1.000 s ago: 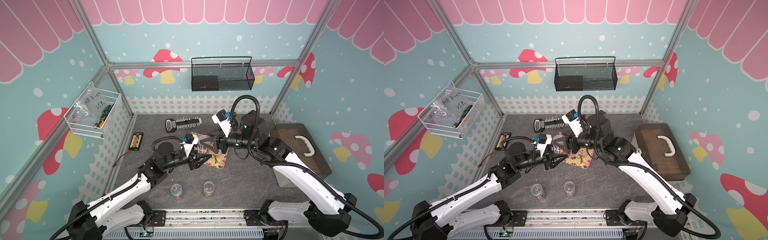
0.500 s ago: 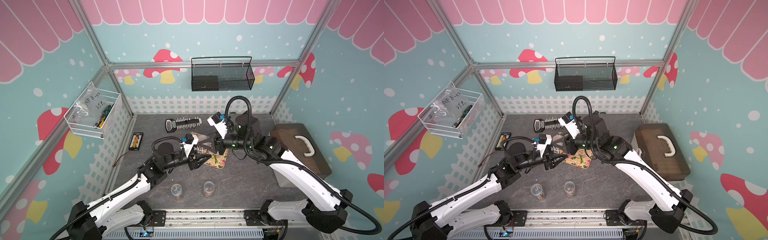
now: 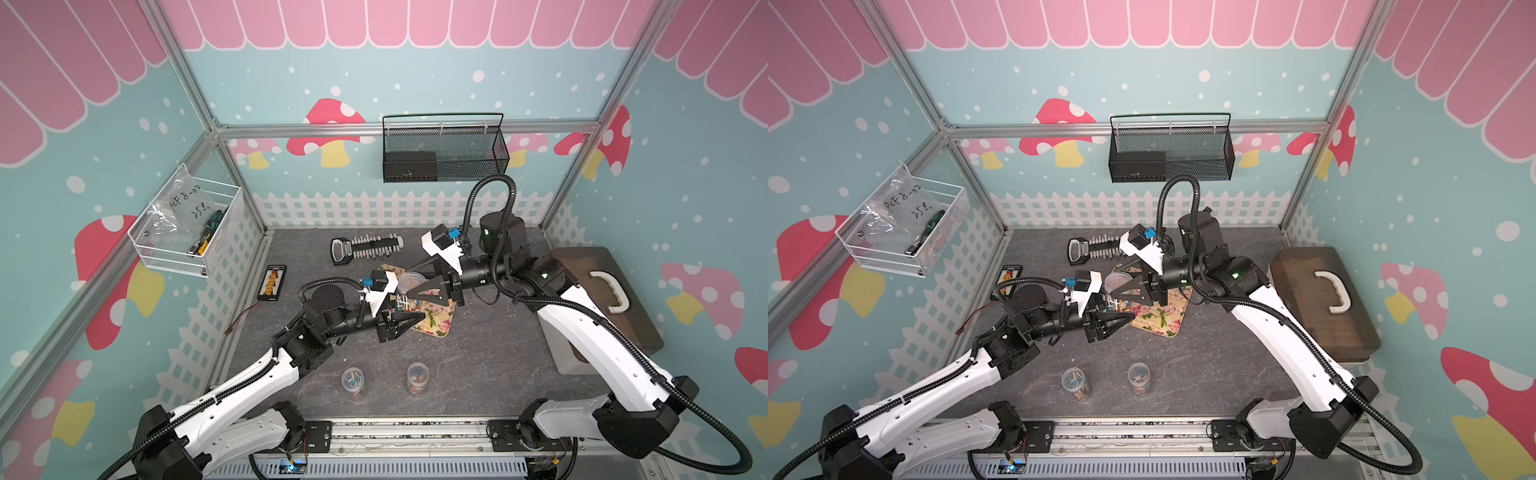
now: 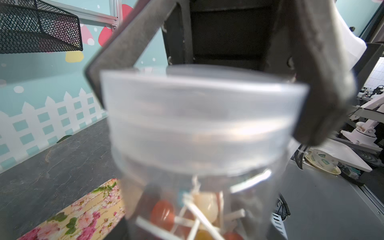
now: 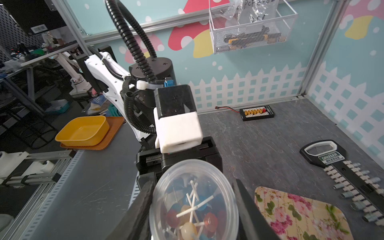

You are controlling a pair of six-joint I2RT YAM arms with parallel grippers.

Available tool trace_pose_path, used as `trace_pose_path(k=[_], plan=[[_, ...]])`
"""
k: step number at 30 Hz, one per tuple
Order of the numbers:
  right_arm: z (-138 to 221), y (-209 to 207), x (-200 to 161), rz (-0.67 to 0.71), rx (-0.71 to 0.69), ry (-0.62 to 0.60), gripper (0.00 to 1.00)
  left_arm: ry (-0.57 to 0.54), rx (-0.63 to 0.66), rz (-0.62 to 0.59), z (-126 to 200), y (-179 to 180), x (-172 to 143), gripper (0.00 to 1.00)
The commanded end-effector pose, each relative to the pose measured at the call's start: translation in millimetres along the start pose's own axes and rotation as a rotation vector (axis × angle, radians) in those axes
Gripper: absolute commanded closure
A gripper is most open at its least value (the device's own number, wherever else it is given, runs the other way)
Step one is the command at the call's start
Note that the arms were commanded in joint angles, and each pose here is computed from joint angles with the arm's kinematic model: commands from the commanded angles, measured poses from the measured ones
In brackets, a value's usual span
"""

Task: Pour the candies out of the jar
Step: Unscrew the lid from the jar.

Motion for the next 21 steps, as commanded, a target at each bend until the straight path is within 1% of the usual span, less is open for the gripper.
trace_pose_path(k=[1,2,3,4,5,6,8,9,11,13,15,19,21], plan=[[12.2,18.7,21.4,0.208,0.100,-0.079,0.65,0.027,0.032,0.058,3.6,4.5,-2.2,0.61],[12.0,18.2,21.6,0.203,0.097,-0.079,0.63,0.028,0.032,0.059,3.3,4.7,-2.5,0.61],[11.8,17.4,20.9,0.197,0.093,-0.077,0.55,0.028,0.033,0.058,3.2,4.7,-2.5,0.61],[12.3,17.0,21.0,0.195,0.082,-0.076,0.41,0.028,0.034,0.057,3.2,4.8,-2.6,0.61],[13.8,17.9,21.3,0.197,0.069,-0.078,0.32,0.028,0.037,0.054,3.3,5.2,-2.9,0.61],[15.8,20.0,22.9,0.201,0.062,-0.086,0.28,0.028,0.038,0.052,3.5,5.1,-2.8,0.61],[20.8,23.6,28.0,0.181,0.029,-0.116,0.22,0.027,0.047,0.048,3.8,5.9,-3.5,0.61],[22.9,24.3,30.7,0.163,0.005,-0.126,0.21,0.026,0.050,0.046,3.9,6.5,-3.9,0.61],[28.1,20.0,34.3,0.105,-0.089,-0.140,0.20,0.021,0.056,0.044,3.9,7.2,-3.7,0.61],[33.2,10.0,32.8,0.017,-0.214,-0.146,0.20,0.014,0.065,0.041,3.9,8.2,-2.8,0.61],[36.0,1.6,26.8,-0.069,-0.299,-0.151,0.21,0.008,0.072,0.037,4.0,9.0,-2.3,0.61],[33.0,-3.8,13.1,-0.224,-0.348,-0.168,0.25,0.005,0.079,0.036,4.0,9.8,-2.7,0.61],[29.1,-1.9,8.2,-0.259,-0.367,-0.171,0.26,0.007,0.082,0.038,4.2,10.1,-3.3,0.61]])
Point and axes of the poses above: each gripper's point midway between its finger pads, its own z axis back along the fingers, its own y axis along the line the jaws close on, x = y × z, the point moved 6 cm from there along z, back along the fingers, and after that the axes turned 6 degrees about -z, right-handed, at the moved point
